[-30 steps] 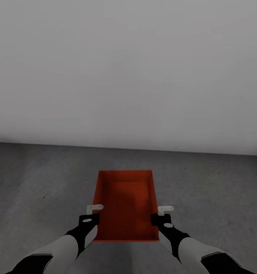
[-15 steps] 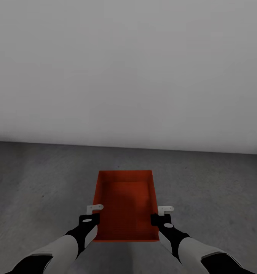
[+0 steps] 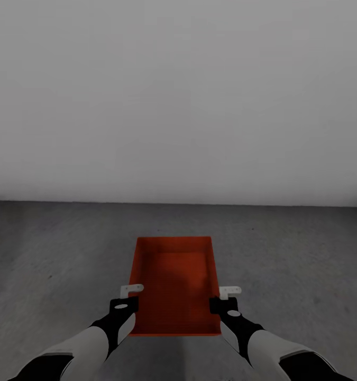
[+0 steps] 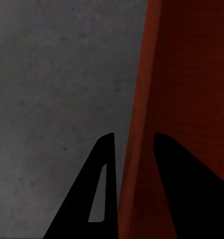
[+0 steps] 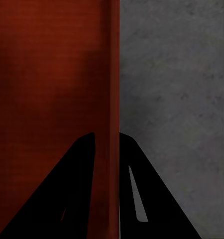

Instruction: Move the two storage containers from the living room to the garage. In the garage, place one container on the floor and stack the other container on top of it (either order is fine).

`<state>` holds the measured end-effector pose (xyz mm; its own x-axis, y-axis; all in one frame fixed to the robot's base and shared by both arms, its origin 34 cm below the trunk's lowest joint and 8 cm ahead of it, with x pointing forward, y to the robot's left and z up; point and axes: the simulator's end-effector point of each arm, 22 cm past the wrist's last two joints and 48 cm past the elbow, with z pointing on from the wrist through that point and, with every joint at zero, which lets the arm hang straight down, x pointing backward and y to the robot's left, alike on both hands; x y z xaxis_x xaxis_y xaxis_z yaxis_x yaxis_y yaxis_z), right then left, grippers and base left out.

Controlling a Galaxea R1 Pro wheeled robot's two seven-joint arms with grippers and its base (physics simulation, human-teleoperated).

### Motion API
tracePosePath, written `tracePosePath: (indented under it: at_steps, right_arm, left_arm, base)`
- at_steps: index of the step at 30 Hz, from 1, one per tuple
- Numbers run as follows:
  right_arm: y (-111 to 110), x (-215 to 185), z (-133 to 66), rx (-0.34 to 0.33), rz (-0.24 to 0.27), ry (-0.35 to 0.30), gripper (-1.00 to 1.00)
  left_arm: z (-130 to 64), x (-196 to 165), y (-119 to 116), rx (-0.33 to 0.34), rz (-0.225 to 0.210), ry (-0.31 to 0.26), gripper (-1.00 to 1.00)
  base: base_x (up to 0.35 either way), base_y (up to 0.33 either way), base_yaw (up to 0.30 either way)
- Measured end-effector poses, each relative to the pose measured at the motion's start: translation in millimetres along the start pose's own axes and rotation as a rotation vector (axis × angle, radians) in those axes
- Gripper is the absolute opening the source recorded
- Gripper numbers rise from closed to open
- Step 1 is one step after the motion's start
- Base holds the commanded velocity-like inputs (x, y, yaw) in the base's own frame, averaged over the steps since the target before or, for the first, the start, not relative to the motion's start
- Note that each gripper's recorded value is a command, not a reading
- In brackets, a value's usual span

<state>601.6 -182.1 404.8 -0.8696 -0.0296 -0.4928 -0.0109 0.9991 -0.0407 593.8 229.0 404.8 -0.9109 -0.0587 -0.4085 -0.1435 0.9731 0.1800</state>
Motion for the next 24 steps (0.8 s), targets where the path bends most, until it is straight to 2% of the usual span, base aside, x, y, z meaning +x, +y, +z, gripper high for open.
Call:
tracePosePath:
  at_steps: [24]
  right_arm:
    - [2.0, 27.4, 37.1, 0.000, 0.000, 0.000, -1.00]
  left_arm:
    - [38.9, 23.7, -7.4, 0.000, 0.000, 0.000, -1.00]
  base:
    - [0.000, 0.000, -0.004]
